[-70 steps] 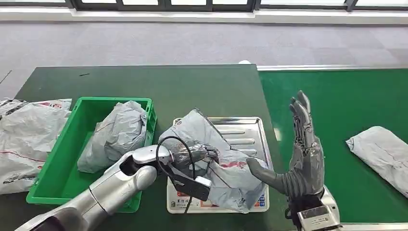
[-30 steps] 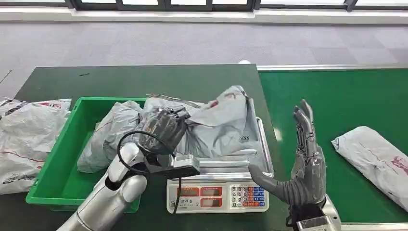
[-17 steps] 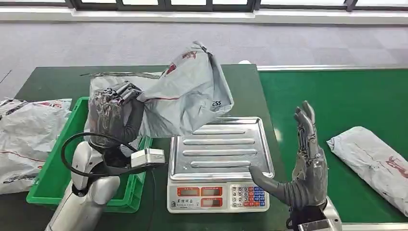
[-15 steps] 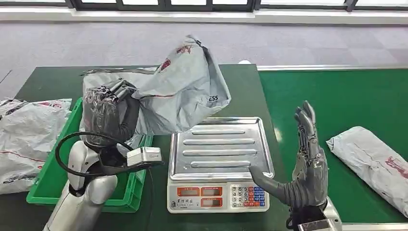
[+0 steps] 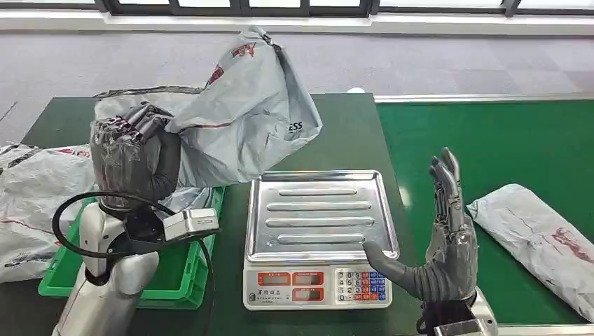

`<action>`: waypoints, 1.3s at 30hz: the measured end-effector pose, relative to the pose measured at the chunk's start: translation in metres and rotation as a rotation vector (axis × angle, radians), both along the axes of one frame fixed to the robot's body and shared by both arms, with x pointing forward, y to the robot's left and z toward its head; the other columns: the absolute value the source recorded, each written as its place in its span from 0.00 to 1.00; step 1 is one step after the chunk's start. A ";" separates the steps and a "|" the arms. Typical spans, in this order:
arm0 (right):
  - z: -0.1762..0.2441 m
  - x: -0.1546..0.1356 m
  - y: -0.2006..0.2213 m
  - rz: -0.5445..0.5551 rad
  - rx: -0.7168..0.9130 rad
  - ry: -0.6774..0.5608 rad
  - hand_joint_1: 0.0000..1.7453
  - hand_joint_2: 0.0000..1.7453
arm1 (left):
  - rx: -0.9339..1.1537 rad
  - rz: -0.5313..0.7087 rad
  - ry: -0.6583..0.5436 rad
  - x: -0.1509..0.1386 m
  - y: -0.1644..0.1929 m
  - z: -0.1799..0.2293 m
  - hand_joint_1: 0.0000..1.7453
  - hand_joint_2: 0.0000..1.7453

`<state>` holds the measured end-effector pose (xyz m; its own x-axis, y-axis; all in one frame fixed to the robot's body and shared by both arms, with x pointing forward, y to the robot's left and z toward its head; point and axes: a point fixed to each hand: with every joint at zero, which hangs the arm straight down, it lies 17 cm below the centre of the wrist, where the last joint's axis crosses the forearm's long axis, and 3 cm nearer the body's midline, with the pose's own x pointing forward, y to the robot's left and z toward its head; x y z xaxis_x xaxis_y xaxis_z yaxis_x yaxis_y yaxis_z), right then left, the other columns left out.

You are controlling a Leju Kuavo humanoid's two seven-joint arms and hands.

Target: Moved the parcel from conveyor to table for the left to box.

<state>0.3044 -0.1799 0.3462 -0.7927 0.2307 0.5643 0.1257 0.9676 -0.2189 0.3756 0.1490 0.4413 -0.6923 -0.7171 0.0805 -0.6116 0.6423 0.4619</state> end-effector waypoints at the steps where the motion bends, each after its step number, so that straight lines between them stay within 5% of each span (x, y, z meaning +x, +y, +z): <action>1: 0.000 0.000 0.000 0.000 0.001 0.000 0.00 1.00 | -0.002 0.034 -0.024 0.000 0.006 0.003 1.00 1.00; 6: -0.001 0.002 0.000 -0.005 0.001 0.014 0.00 1.00 | -0.011 0.196 0.002 0.030 0.044 0.011 1.00 1.00; 15: -0.001 0.004 0.002 -0.011 -0.020 0.034 0.00 1.00 | 0.069 0.366 0.565 0.155 0.099 -0.147 1.00 1.00; 24: -0.009 0.008 0.003 -0.014 -0.034 0.065 0.00 1.00 | 0.044 0.420 0.789 0.160 0.131 -0.235 1.00 1.00; 39: -0.019 0.015 0.005 -0.018 -0.070 0.096 0.00 1.00 | -0.006 0.411 0.835 0.141 0.136 -0.252 1.00 1.00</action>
